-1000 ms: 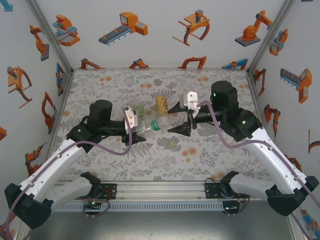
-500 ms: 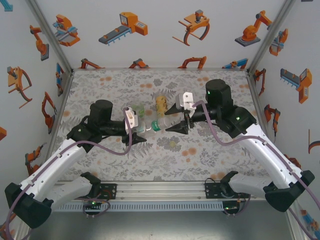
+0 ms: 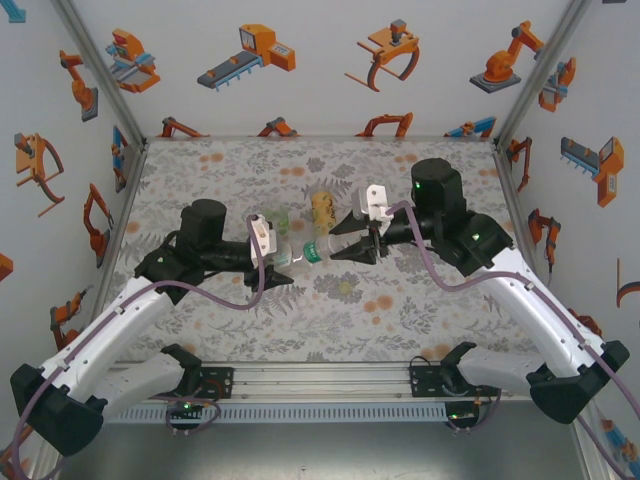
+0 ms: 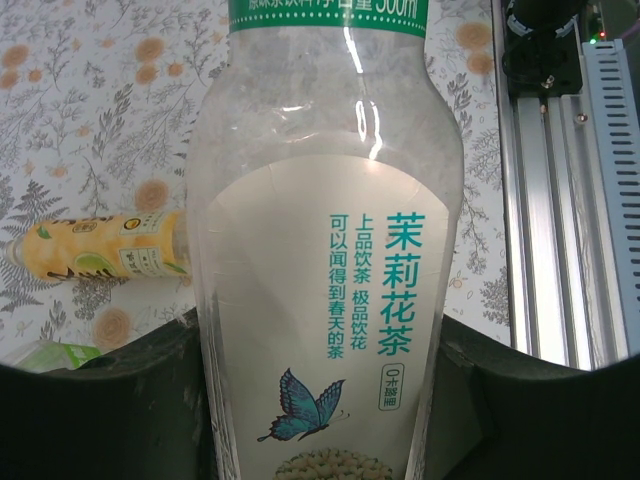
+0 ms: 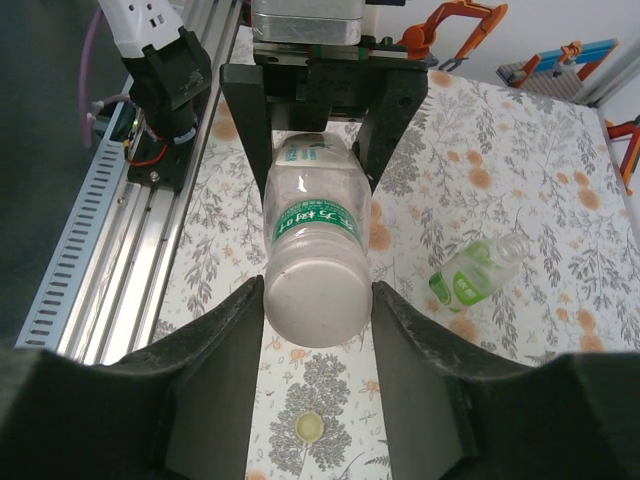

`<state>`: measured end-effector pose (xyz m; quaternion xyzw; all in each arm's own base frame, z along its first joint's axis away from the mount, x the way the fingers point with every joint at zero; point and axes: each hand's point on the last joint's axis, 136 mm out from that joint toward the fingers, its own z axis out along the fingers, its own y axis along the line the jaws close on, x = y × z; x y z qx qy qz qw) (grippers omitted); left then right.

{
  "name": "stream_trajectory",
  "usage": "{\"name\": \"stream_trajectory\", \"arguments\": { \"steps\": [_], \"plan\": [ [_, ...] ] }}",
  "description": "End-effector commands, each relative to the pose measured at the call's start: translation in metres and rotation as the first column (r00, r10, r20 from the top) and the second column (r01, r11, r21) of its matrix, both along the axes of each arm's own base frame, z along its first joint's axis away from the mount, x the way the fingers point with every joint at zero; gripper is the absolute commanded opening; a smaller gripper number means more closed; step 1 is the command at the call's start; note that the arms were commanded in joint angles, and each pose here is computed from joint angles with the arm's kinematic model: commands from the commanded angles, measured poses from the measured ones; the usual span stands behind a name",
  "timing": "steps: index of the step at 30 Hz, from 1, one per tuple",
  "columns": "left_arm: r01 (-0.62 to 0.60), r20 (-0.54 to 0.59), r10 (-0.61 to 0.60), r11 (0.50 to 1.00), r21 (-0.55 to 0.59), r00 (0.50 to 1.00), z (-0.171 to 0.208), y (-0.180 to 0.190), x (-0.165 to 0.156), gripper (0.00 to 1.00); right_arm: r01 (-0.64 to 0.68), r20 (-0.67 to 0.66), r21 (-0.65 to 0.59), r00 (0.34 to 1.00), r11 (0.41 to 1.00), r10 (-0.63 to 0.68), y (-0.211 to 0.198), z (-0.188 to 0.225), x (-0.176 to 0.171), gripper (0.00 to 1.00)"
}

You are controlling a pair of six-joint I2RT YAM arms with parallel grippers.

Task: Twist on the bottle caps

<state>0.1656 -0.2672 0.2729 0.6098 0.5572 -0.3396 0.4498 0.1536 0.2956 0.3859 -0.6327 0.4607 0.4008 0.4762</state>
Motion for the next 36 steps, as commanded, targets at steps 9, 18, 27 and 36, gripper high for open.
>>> {"name": "stream_trajectory", "arguments": {
  "steps": [9,18,27,36],
  "plan": [
    [0.014,0.054,-0.012,0.999,-0.029,0.998,0.017,-0.001,-0.002,0.00,0.113,-0.251,-0.014,0.961,0.994,-0.112,0.007,0.004,0.016,0.20],
    [-0.039,0.066,0.040,0.999,-0.019,0.997,0.016,0.001,0.007,0.00,0.447,-0.717,-0.020,0.617,0.894,-0.324,0.011,-0.002,0.069,0.03],
    [-0.122,0.086,0.122,0.992,-0.010,0.989,0.013,0.003,0.023,0.00,0.564,-0.909,-0.304,0.071,0.768,-0.412,0.005,-0.047,0.097,0.00],
    [-0.131,0.088,0.132,0.991,-0.014,0.987,0.014,0.003,0.025,0.00,0.632,-0.867,-0.337,0.081,0.698,-0.492,-0.008,-0.045,0.105,0.07]
  ]
}}
